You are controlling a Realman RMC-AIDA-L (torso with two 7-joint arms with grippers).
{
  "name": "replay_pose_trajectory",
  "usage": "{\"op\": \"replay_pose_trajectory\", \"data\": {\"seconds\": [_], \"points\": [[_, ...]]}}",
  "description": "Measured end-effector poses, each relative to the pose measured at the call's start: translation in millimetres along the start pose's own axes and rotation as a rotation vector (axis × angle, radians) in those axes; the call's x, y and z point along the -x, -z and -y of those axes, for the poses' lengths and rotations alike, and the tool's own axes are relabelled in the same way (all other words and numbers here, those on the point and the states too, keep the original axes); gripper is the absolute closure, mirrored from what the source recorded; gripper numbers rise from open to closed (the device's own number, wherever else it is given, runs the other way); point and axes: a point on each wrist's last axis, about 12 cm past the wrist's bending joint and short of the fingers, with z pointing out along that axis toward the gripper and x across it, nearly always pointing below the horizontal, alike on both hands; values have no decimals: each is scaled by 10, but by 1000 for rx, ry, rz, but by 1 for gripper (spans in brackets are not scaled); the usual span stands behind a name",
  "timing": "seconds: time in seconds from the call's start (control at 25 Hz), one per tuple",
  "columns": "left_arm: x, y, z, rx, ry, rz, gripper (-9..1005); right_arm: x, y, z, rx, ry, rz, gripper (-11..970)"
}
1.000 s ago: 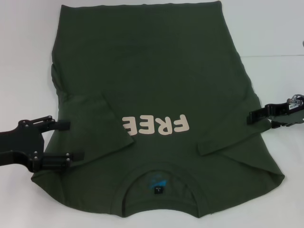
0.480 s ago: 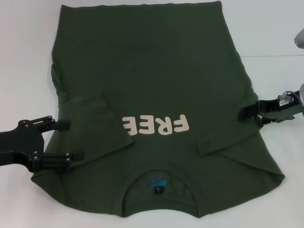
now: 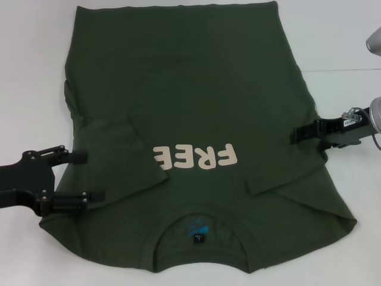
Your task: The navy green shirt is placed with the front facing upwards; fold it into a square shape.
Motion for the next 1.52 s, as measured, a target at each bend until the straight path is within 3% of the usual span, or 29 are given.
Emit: {"op": "replay_pose_trajectory", "data": {"seconds": [0.4,0.52,0.64,0.76,0.96,1.28,1.52], "points": [[3,1,-2,2,0,2,59,88,-7,-188,153,6,79,92],[-1,-3,8,1,15,10,59,96,40,-169,182,-2,89,91],[7,6,21,1,54,43,59,42,123,-57,231,-26,103,91],[11,20,38,-7,103,97,59,-75,252,52,366,-9,160,91],[-10,33,54,-27,185,161,59,-400,509,308,539,128,297,90],[-53,-37,70,-66,323,211,58,-1095,615,746,496,331,467,89],[-56,-106,68,-90,378,222,58,-1439,613,966,382,316,591,88]]}}
